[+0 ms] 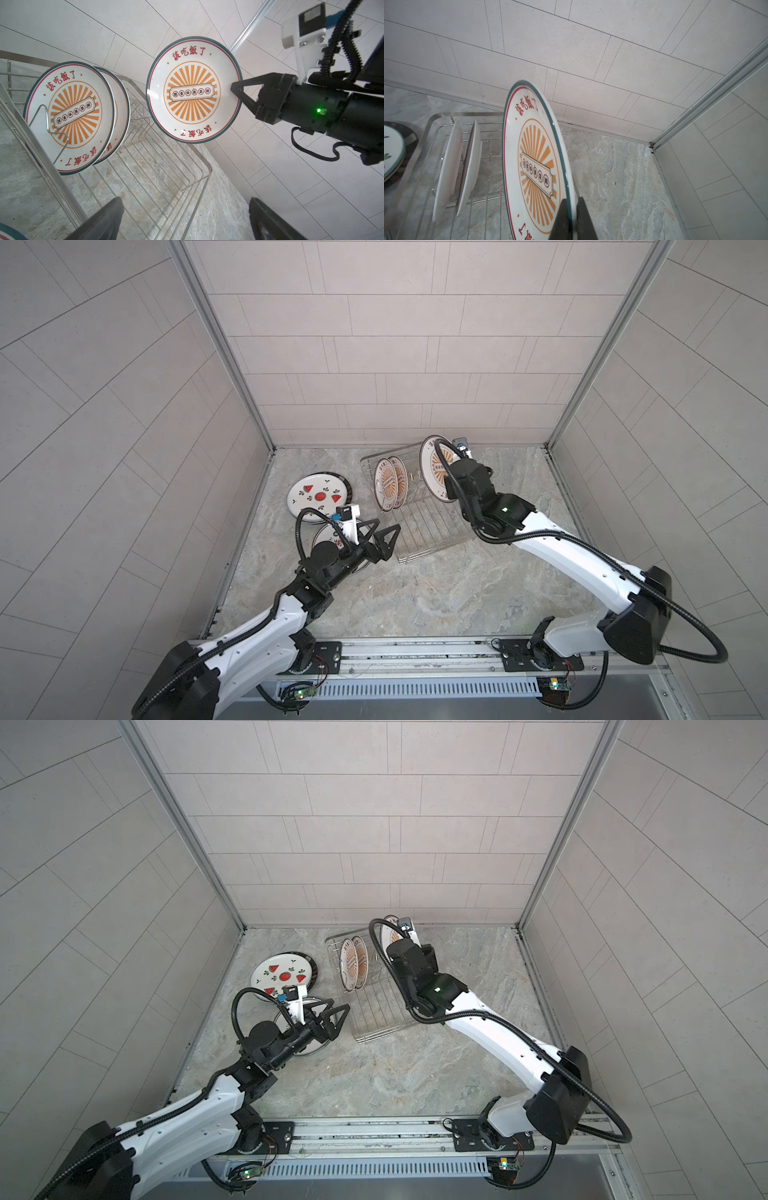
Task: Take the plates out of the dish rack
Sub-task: 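Lift the sunburst plate out of the rack with the right gripper toward the left gripper, then grasp the sunburst plate's rim with the left gripper while the right gripper holds it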
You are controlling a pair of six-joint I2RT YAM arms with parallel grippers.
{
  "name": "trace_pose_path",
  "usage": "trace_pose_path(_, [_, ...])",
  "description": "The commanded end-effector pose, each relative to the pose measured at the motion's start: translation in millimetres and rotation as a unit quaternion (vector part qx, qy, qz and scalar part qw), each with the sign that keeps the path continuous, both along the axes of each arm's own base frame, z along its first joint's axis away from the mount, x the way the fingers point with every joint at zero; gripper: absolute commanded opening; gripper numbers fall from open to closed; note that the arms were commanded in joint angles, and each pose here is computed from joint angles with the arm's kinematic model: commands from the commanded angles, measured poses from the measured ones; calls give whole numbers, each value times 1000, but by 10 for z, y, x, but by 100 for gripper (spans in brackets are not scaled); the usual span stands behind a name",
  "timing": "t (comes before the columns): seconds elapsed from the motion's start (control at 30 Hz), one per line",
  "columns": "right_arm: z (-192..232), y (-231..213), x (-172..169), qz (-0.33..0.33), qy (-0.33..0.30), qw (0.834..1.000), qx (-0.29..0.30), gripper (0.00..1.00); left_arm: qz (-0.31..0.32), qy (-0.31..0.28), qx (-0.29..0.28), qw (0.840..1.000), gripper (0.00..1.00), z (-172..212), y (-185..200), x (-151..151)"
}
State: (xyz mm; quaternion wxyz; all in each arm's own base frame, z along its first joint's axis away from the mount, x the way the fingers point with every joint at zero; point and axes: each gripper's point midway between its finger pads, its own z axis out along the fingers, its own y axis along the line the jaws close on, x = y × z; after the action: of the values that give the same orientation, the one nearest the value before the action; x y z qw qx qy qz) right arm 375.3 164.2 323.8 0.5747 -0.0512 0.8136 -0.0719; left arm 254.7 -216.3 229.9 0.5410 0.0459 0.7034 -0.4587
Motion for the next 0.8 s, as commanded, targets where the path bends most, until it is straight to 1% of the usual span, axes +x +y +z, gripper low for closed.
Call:
trace_pose_path(0.0, [213,11,-146,55,-30,993,105,0,-8,-10,-14,1000,100,56,-9,-47])
trace_pose_path(0.13, [194,-64,-340,101,-28,981,163,0,-13,-19,-17,1000,100,95,-3,-82])
trace_pose_path(0.27, [157,-3,-540,169,-22,961,218,0,-28,-28,-23,999,100,138,-32,-128])
trace_pose_path(0.43, [122,67,-755,230,-20,937,263,0,-32,-27,-34,999,100,131,-33,-149])
trace_pose_path(0.53, [137,91,-858,256,-23,923,287,0,-36,-33,-36,998,100,142,-32,-173])
trace_pose_path(0.67, [128,143,-982,283,-29,907,311,0,-62,-33,-41,997,100,168,-104,-225])
trace_pose_path(0.77, [82,167,-1031,292,-30,898,328,0,-73,-31,-54,995,97,183,-132,-244])
